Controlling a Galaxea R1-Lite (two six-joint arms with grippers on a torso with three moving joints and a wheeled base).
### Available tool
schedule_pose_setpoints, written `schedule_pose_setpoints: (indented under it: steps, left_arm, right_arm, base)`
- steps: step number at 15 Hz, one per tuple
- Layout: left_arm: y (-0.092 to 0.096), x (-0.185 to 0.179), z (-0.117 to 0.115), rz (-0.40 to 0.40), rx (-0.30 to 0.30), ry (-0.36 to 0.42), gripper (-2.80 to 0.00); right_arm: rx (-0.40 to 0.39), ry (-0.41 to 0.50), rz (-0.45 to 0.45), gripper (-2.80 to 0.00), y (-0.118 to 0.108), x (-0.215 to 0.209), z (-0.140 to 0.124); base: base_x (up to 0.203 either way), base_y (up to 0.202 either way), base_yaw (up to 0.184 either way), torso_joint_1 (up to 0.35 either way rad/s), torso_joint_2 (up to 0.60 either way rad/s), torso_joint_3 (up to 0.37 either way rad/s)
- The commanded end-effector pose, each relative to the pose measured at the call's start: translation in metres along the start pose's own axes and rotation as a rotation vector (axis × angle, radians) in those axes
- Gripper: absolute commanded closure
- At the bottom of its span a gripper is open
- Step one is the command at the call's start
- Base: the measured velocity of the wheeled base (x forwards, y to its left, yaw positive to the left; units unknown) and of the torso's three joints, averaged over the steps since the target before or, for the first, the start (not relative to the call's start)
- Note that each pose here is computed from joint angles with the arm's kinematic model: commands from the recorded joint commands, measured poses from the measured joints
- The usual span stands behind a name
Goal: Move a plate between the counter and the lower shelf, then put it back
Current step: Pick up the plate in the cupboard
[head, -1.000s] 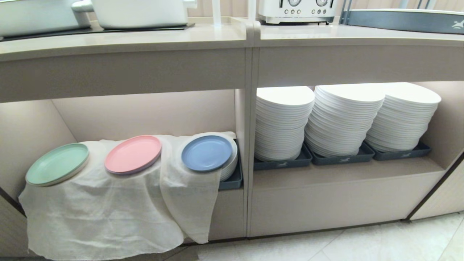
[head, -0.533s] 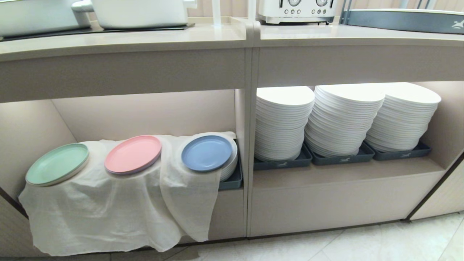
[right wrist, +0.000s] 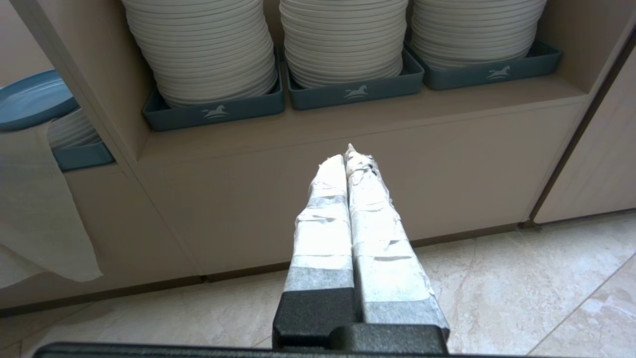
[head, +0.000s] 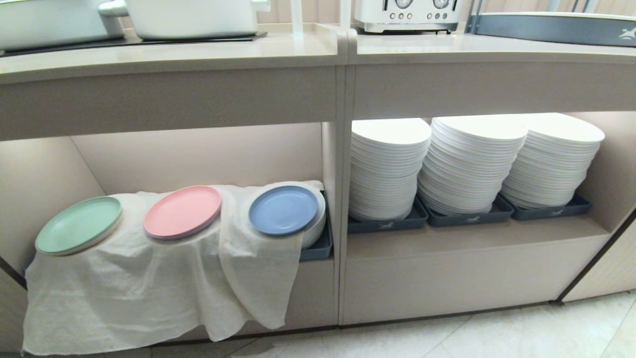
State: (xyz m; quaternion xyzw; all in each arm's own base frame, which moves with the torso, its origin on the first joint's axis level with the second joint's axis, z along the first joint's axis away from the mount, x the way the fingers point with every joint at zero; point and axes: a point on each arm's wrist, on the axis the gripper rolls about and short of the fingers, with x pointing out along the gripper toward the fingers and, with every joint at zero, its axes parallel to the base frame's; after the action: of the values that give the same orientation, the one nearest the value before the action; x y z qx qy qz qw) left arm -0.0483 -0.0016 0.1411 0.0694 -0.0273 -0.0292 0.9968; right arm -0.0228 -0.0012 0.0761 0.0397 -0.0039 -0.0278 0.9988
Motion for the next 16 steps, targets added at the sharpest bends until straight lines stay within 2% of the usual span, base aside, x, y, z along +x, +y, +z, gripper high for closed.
schedule_pose_setpoints:
  steps: [1,3,6,10,16]
  left_arm:
    - [0.003,0.012,0.016,-0.013,-0.003,0.058,0.0]
    - [0.005,0.02,0.031,-0.056,-0.008,0.079,0.0]
    - [0.006,0.036,0.04,-0.117,-0.022,0.143,0.0]
    - [0.005,0.061,0.041,-0.226,-0.054,0.253,0.0]
    - [0.008,0.12,0.042,-0.29,-0.085,0.372,0.0]
  right_arm:
    - [0.0,-0.001,-0.001,0.0,0.0,0.0,0.0]
    - [0.0,-0.001,0.0,0.0,0.0,0.0,0.0]
    - [0.0,-0.001,-0.001,0.0,0.0,0.0,0.0]
    - [0.0,0.0,0.001,0.0,0.0,0.0,0.0]
    - [0.0,0.0,0.0,0.0,0.0,0.0,0.0]
  base:
    - [0.0,0.0,0.0,0.0,0.0,0.0]
    - [0.0,0.0,0.0,0.0,0.0,0.0]
    - [0.0,0.0,0.0,0.0,0.0,0.0]
    - [0.0,0.0,0.0,0.0,0.0,0.0]
    - [0.0,0.0,0.0,0.0,0.0,0.0]
